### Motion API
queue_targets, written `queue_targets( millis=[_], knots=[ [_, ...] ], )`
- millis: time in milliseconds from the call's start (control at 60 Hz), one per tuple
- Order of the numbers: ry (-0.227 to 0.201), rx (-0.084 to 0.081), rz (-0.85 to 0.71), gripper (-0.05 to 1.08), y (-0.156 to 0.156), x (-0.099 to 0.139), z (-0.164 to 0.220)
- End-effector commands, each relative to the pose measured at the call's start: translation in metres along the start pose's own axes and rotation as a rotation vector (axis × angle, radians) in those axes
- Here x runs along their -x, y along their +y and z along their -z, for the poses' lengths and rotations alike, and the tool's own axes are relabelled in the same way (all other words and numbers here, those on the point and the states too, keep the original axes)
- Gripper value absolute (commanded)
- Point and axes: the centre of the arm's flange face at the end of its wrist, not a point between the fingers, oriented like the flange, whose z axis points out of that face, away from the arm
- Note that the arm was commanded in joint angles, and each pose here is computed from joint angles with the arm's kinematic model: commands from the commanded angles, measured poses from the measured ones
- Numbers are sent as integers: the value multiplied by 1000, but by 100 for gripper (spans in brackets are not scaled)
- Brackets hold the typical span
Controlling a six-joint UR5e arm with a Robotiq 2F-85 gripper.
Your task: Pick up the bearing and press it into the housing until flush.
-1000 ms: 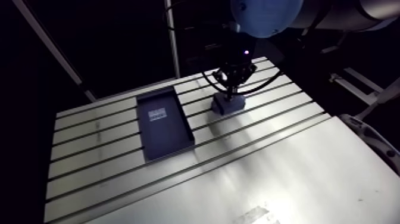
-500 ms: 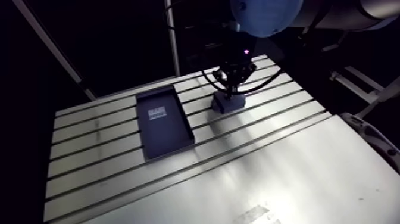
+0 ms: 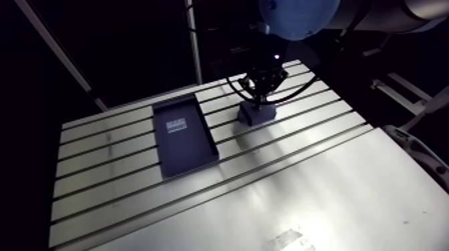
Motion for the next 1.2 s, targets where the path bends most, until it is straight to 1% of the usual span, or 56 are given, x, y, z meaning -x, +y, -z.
queue_targets(
  millis=[17,1200],
  knots=[
    [1,1,1,99,0,-1,0],
    [-7,-3,4,99,1,-3,-6]
  ],
)
